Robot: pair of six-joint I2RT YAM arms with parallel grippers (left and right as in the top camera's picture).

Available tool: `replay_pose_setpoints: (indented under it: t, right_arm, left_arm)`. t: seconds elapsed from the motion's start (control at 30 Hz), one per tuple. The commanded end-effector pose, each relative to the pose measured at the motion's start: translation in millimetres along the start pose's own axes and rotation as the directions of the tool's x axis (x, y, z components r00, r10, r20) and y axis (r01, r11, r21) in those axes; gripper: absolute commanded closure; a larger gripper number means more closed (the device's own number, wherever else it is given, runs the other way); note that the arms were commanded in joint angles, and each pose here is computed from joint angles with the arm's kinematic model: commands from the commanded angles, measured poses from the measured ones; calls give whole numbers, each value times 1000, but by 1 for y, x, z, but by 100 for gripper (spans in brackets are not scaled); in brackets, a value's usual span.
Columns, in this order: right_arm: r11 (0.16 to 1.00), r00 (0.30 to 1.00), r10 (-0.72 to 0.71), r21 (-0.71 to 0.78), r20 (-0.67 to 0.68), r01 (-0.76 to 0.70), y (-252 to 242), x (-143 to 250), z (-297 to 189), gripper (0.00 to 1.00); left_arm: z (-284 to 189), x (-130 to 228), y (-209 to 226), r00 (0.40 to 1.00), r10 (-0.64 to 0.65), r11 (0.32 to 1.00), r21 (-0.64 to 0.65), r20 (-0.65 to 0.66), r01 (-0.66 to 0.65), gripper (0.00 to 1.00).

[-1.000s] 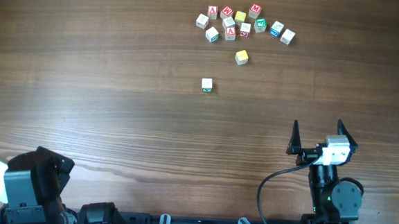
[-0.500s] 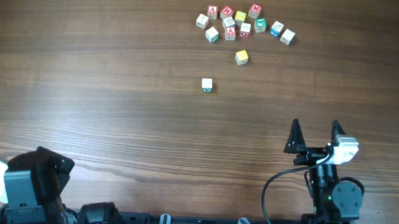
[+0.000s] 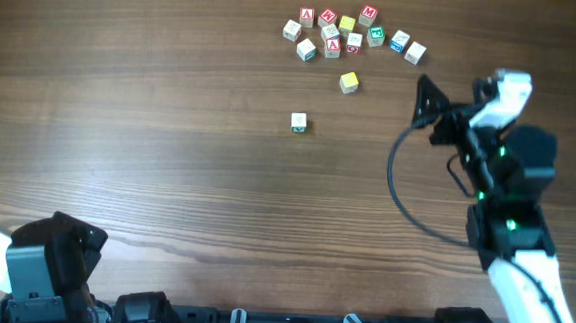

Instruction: Form a horizontal line

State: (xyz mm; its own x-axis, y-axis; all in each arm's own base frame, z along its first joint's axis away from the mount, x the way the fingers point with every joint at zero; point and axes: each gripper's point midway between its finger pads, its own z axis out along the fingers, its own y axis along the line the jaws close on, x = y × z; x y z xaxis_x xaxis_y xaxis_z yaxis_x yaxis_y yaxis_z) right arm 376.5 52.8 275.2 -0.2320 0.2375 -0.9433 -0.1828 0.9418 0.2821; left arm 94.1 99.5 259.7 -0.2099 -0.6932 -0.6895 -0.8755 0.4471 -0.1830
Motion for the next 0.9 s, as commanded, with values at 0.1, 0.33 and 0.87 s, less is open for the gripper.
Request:
replay_pose_setpoints:
  t: [0.1, 0.33, 0.87]
  right_arm:
    - [990, 996, -68, -118, 63, 75, 27, -48, 15, 0]
    - [987, 991, -92, -122, 95, 104, 30, -58, 14, 0]
    - [963, 989, -101, -241, 103, 124, 49, -78, 45, 0]
  left_arm:
    - [0, -1, 2, 1000, -22, 1000, -6, 9, 22, 0]
    - [0, -1, 2, 1000, -22, 1000, -6, 9, 22, 0]
    - [0, -1, 2, 1000, -22, 1000, -6, 9, 22, 0]
